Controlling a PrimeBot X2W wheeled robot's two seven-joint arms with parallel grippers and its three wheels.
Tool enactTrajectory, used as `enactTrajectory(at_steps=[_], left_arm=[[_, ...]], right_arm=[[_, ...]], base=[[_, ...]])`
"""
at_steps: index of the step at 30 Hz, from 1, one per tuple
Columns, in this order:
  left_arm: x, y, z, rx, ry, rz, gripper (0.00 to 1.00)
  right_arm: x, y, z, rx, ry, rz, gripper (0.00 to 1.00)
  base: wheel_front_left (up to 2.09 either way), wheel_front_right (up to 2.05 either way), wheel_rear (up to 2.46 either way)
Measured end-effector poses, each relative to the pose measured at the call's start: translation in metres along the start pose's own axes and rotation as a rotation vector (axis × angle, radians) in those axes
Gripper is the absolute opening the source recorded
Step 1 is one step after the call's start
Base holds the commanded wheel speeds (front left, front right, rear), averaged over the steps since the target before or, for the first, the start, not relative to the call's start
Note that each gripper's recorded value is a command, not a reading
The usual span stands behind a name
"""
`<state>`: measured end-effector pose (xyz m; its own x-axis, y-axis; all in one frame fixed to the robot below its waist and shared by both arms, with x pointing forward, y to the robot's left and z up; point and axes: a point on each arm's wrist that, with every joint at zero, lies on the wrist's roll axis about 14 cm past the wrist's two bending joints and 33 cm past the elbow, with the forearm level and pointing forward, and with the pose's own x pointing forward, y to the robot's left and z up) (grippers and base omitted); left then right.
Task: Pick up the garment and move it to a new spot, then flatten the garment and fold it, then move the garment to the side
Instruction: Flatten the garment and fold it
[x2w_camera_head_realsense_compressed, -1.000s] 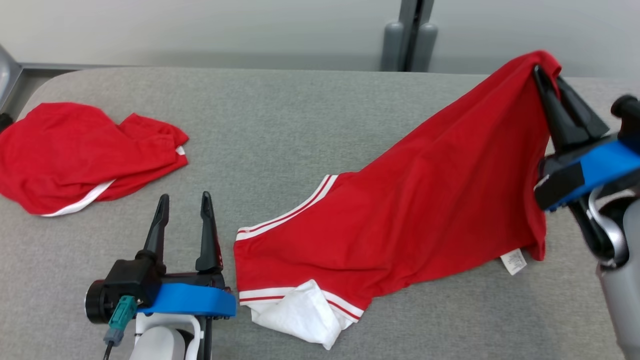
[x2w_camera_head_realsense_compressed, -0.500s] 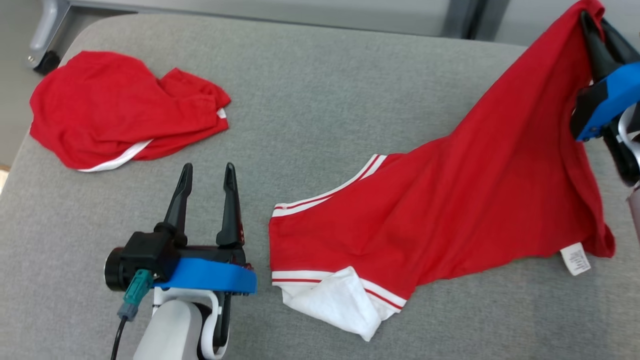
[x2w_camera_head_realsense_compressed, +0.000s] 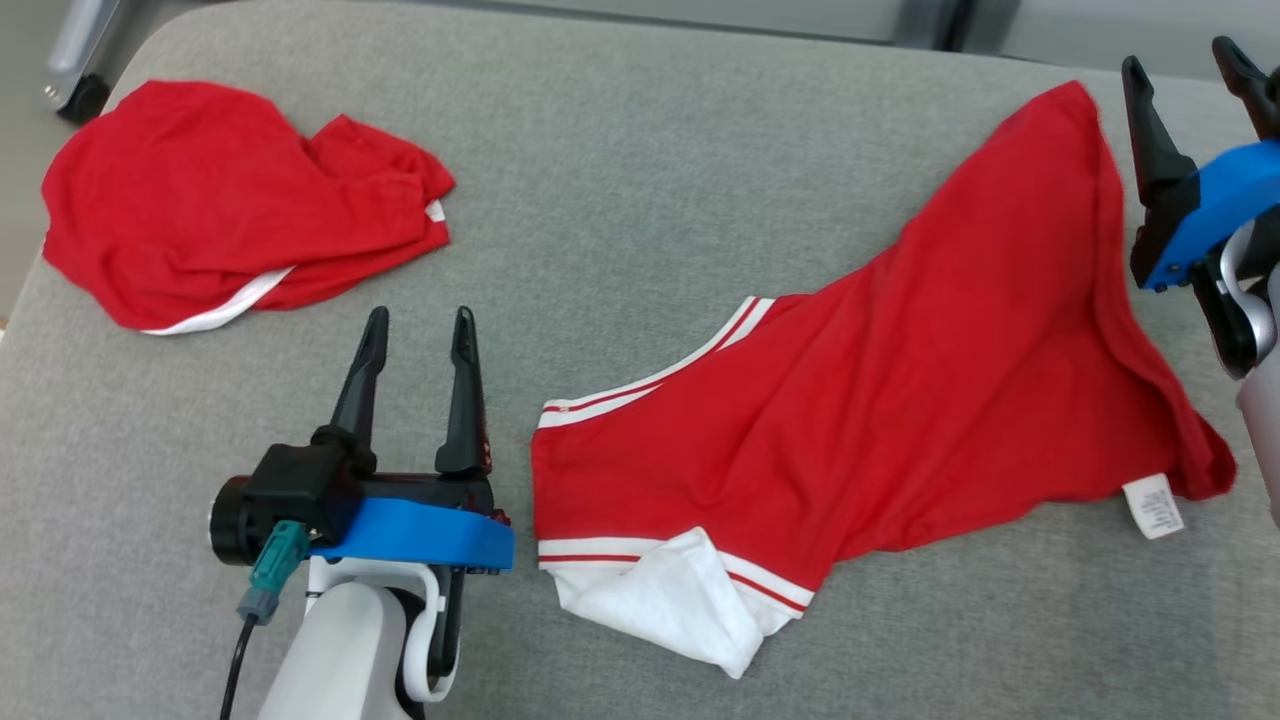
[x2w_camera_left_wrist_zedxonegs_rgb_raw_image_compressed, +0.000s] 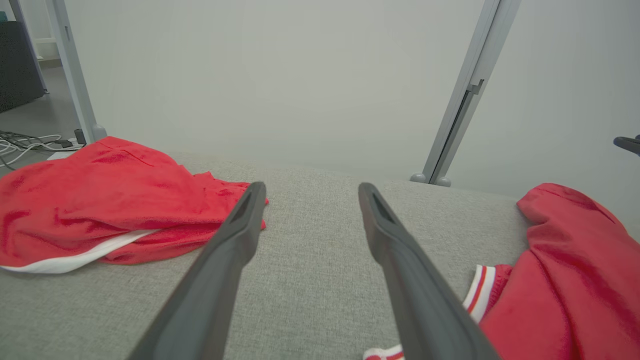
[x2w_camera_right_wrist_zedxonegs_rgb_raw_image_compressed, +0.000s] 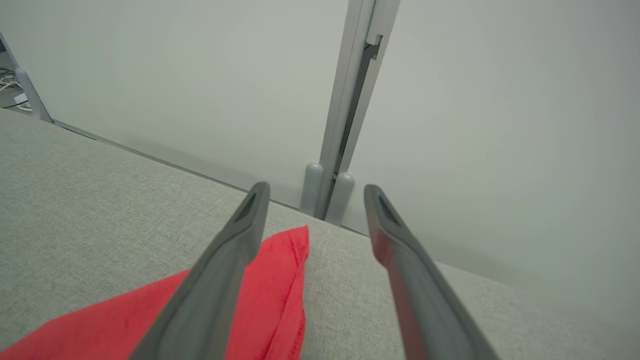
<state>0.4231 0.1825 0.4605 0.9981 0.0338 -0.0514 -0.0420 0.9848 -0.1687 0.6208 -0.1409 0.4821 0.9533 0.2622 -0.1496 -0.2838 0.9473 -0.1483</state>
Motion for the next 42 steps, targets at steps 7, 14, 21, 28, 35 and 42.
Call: enactTrajectory(at_steps=[7, 14, 21, 28, 35, 42], left_arm=[[-0.007, 0.0, 0.003, 0.02, -0.011, -0.004, 1.0], [-0.015, -0.007, 0.009, 0.022, -0.029, -0.028, 1.0], [-0.018, -0.017, 0.013, 0.025, -0.044, -0.061, 1.0], [-0.017, -0.017, 0.011, 0.024, -0.038, -0.064, 1.0], [-0.017, -0.011, 0.012, 0.027, -0.038, -0.047, 1.0], [-0.018, -0.001, 0.006, 0.029, -0.02, -0.018, 1.0]], right_arm=[[-0.048, -0.025, -0.002, -0.007, -0.042, -0.043, 1.0], [-0.113, -0.035, -0.013, -0.001, -0.062, -0.061, 1.0], [-0.163, -0.009, -0.041, 0.015, 0.011, -0.007, 1.0], [-0.182, 0.014, -0.062, 0.018, 0.106, 0.048, 1.0], [-0.183, 0.021, -0.083, 0.002, 0.184, 0.07, 1.0], [-0.181, 0.023, -0.113, -0.014, 0.286, 0.08, 1.0]], base=[[0.0, 0.0, 0.0], [0.0, 0.0, 0.0], [0.0, 0.0, 0.0], [0.0, 0.0, 0.0], [0.0, 0.0, 0.0], [0.0, 0.0, 0.0]])
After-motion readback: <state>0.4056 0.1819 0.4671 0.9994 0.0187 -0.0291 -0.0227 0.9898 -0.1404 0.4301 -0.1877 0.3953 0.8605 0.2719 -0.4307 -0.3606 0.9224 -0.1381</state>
